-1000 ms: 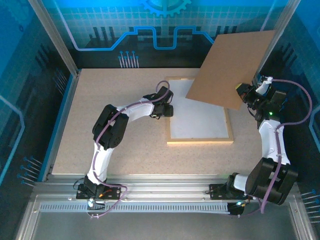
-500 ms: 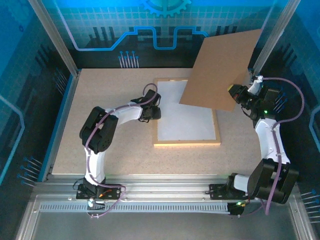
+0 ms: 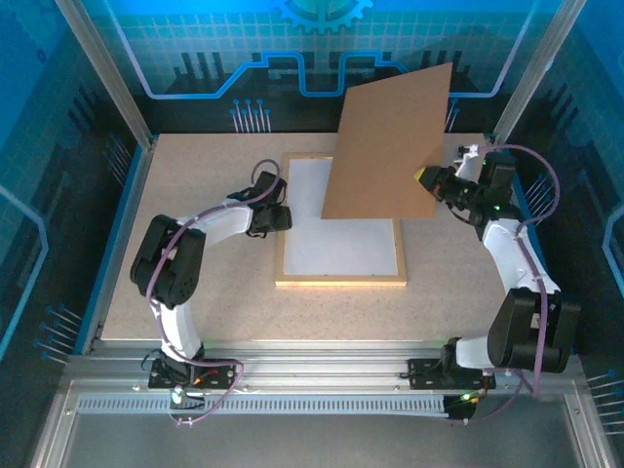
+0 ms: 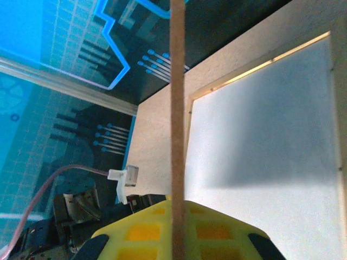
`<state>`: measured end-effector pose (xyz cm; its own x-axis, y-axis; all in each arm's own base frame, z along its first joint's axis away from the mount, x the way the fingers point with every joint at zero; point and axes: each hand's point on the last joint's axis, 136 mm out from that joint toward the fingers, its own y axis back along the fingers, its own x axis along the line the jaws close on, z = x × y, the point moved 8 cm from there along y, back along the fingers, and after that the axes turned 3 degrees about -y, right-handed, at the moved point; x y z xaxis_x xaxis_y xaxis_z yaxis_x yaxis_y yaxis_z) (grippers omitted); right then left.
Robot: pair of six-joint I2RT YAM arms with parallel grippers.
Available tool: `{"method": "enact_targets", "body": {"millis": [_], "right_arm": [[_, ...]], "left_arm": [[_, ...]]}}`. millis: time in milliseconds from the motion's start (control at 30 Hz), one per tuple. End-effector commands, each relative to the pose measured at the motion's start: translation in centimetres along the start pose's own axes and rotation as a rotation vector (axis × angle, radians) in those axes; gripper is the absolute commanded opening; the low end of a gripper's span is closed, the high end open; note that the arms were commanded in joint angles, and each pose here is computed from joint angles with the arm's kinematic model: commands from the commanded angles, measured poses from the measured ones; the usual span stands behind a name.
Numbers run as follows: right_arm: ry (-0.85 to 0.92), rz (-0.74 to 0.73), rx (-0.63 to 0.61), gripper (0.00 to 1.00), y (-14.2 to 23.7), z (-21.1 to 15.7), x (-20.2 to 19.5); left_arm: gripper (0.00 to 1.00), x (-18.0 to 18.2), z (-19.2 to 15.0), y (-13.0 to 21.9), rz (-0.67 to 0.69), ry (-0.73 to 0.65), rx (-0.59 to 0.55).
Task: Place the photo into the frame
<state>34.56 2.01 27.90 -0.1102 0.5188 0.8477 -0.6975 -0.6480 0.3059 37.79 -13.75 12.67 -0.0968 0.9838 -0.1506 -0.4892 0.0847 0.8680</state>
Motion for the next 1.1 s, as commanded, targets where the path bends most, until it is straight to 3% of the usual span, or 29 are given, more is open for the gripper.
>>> {"method": "enact_targets", "body": {"millis": [0, 267, 433, 700, 1067], "right_arm": [[0.076, 0.128, 0.034, 0.00, -0.8, -0.4, 1.9], [0.011, 0.188, 0.160, 0.00, -3.6, -3.7, 0.1], [-0.027, 0.196, 0.229, 0.00, -5.4, -6.5, -1.0], [-0.067, 0.167, 0.300, 0.00, -6.6, -9.0, -2.3], [-0.128, 0.146, 0.256, 0.00, -7.3, -9.2, -4.0]], "left_arm": [[0.64, 0.3, 1.0, 3.5, -0.072, 0.032, -0.063], [0.87, 4.3, 1.4, 4.4, -0.162, 0.196, -0.056], [0.99, 5.0, 0.7, 3.1, -0.314, 0.295, -0.032], [0.99, 5.3, 0.0, 2.2, -0.344, 0.352, -0.036], [0.99, 5.4, -0.8, 1.9, -0.351, 0.360, -0.018]]}}
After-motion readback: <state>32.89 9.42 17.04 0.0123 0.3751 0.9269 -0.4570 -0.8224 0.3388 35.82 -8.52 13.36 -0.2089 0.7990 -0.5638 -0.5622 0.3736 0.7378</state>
